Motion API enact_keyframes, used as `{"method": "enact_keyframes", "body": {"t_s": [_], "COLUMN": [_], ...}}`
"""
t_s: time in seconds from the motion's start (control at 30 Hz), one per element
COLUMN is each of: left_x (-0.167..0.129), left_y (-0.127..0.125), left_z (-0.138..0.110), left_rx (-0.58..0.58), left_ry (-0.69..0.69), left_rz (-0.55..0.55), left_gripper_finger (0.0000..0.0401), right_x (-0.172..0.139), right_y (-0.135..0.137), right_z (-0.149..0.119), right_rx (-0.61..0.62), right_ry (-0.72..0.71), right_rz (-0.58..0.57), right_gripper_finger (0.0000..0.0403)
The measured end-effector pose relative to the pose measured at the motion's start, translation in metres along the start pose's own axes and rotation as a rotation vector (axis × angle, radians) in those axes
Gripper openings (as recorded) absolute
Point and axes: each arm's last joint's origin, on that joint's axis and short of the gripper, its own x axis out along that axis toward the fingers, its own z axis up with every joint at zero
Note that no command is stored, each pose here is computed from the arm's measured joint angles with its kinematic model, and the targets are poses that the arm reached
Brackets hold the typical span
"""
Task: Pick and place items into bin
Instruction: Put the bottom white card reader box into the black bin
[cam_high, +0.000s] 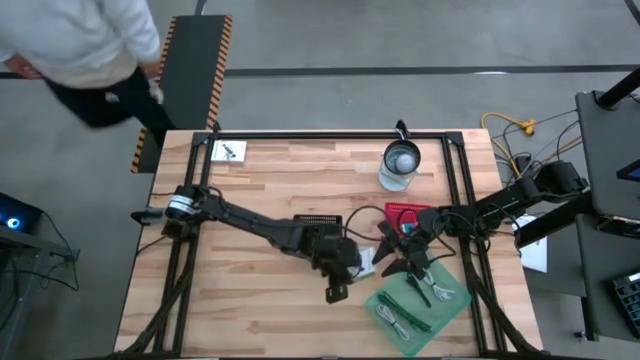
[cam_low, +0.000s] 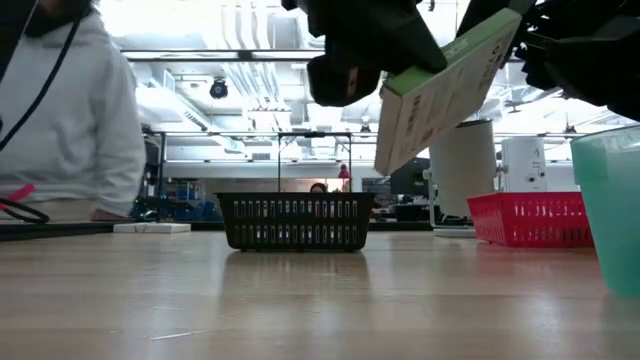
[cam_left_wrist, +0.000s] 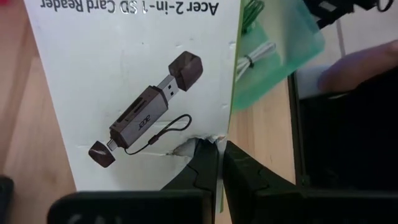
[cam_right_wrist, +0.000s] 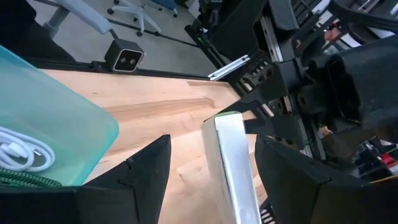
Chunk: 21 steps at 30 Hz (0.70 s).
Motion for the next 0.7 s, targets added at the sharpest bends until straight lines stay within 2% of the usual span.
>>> {"method": "enact_keyframes", "body": {"t_s": [0.27,0.7], "left_x": [-0.0007,-0.0015], "left_y": [-0.001,0.002], "left_z": [0.0063,0.0088], "left_rx": [0.085,0.081], "left_ry": [-0.054,-0.064], "left_rz": [-0.03,-0.027], "left_gripper_finger": [0.0,0.0], "right_x": [-0.0001,0.0008], "right_y": [-0.0012,-0.0055], "right_z": [-0.0012,0.0006], "right_rx": [0.0,-0.001], "right_ry": [0.037,0.062], "right_rz": [-0.041,-0.09], "right_gripper_finger": [0.0201,0.0109]}}
